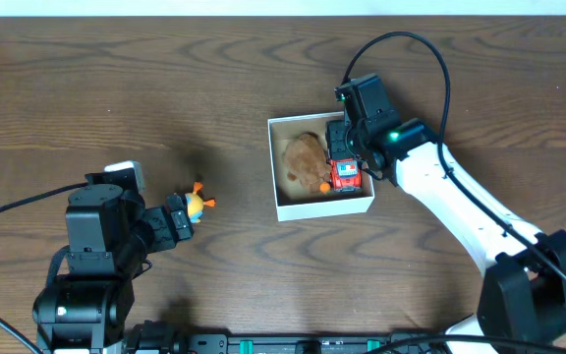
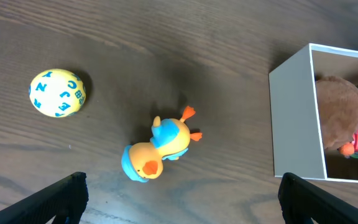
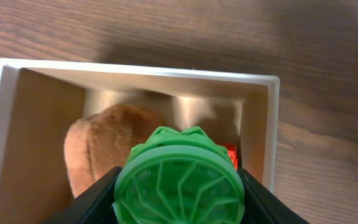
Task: Pack container
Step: 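Place the green wheel toy into the box and withdraw right gripper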
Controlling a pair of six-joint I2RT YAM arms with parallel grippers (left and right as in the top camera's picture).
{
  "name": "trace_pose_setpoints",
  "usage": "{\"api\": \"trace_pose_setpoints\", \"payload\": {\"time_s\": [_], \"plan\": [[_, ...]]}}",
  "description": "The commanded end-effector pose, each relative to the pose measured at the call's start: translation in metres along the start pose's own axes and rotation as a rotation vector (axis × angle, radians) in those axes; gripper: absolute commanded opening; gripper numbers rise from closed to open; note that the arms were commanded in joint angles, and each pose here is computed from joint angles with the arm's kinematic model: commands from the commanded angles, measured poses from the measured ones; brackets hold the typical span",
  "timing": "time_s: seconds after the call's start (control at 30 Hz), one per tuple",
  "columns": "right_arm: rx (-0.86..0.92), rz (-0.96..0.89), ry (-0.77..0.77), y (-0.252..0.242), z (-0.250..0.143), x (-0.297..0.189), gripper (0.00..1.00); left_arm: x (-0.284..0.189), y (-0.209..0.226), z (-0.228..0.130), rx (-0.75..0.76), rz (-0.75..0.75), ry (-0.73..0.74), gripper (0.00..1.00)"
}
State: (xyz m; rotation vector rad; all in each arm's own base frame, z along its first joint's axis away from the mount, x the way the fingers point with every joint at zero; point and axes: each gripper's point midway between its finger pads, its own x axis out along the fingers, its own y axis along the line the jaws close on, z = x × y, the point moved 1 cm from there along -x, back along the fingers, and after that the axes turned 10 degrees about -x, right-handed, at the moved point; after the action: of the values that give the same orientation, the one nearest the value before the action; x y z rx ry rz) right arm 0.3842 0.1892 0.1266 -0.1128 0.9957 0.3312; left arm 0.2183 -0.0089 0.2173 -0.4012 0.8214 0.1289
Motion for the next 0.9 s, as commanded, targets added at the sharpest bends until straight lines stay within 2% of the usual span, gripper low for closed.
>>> {"api": "trace_pose_setpoints", "payload": {"time_s": [0.0, 0.23, 0.33, 0.37, 0.63, 0.77, 0.87], "plan": [[-0.011, -0.01, -0.014, -0.003, 0.004, -0.001, 0.56, -0.004, -0.003, 0.004, -0.004, -0.013, -0.01, 0.98], [-0.011, -0.01, -0.015, -0.003, 0.005, -0.001, 0.6, -0.004, -0.003, 0.004, -0.003, -0.013, -0.009, 0.98], [-0.011, -0.01, -0.018, -0.003, 0.005, -0.001, 0.65, -0.004, -0.003, 0.004, -0.003, -0.013, -0.009, 0.98], [-0.011, -0.01, -0.021, -0.003, 0.006, -0.001, 0.7, -0.004, -0.003, 0.004, -0.004, -0.013, -0.009, 0.98], [-0.012, -0.014, -0.03, -0.006, 0.009, -0.005, 0.73, -0.004, -0.003, 0.003, -0.003, -0.012, -0.007, 0.98], [0.089, -0.072, -0.072, -0.035, 0.02, -0.028, 0.77, -0.004, -0.003, 0.003, -0.003, -0.012, -0.007, 0.98], [0.205, -0.135, -0.095, -0.078, 0.02, -0.056, 0.83, -0.004, -0.003, 0.003, -0.003, -0.012, -0.007, 0.98]]}}
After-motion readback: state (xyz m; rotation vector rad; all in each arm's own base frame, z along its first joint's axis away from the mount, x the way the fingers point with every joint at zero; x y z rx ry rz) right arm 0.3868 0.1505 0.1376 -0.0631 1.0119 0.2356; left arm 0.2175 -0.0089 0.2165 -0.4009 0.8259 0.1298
